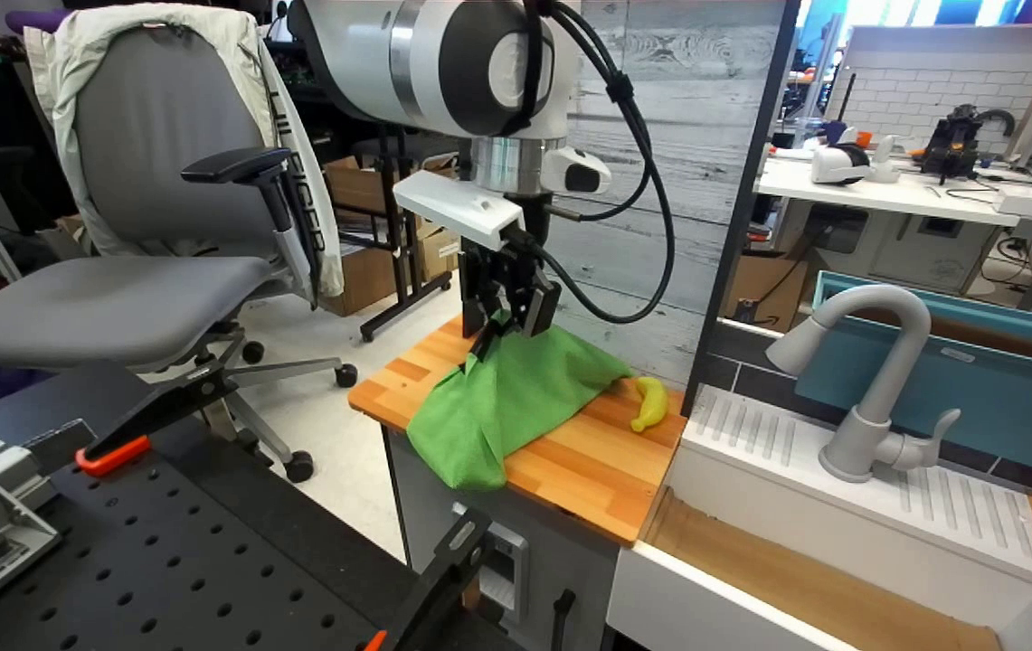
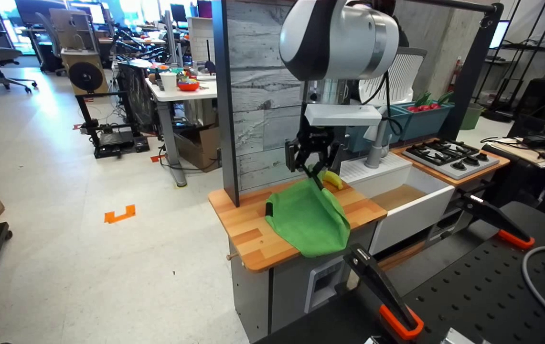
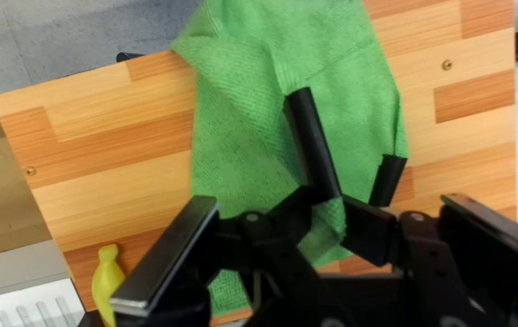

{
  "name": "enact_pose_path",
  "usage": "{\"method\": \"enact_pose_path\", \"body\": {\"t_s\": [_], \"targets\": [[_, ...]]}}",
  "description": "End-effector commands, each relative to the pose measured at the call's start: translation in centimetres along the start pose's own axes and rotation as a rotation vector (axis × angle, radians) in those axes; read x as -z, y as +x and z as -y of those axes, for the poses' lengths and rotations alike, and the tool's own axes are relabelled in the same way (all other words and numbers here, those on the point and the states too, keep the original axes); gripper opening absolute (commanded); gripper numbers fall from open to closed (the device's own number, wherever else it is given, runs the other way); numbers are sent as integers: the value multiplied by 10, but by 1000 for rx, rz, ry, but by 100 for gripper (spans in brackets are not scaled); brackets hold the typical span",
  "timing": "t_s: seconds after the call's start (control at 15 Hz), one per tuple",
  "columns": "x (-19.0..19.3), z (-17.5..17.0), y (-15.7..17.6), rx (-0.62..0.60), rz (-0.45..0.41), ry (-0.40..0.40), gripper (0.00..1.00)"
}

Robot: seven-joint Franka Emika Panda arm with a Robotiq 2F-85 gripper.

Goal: Fold the green towel in half

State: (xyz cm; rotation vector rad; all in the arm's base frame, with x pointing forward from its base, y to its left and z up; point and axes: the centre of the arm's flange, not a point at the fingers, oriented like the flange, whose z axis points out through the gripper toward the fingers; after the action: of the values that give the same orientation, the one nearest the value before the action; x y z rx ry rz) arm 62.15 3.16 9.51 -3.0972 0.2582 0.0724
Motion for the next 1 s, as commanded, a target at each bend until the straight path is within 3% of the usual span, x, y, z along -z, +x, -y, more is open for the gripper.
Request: {"method": "enact_pose_path", "body": {"t_s": [0.0, 0.4, 0.93], "targets": [[-5, 36, 23, -6, 32, -1, 2], [-28, 65, 52, -25, 81, -13, 2], [-76, 57, 72, -41, 104, -43, 2]]}}
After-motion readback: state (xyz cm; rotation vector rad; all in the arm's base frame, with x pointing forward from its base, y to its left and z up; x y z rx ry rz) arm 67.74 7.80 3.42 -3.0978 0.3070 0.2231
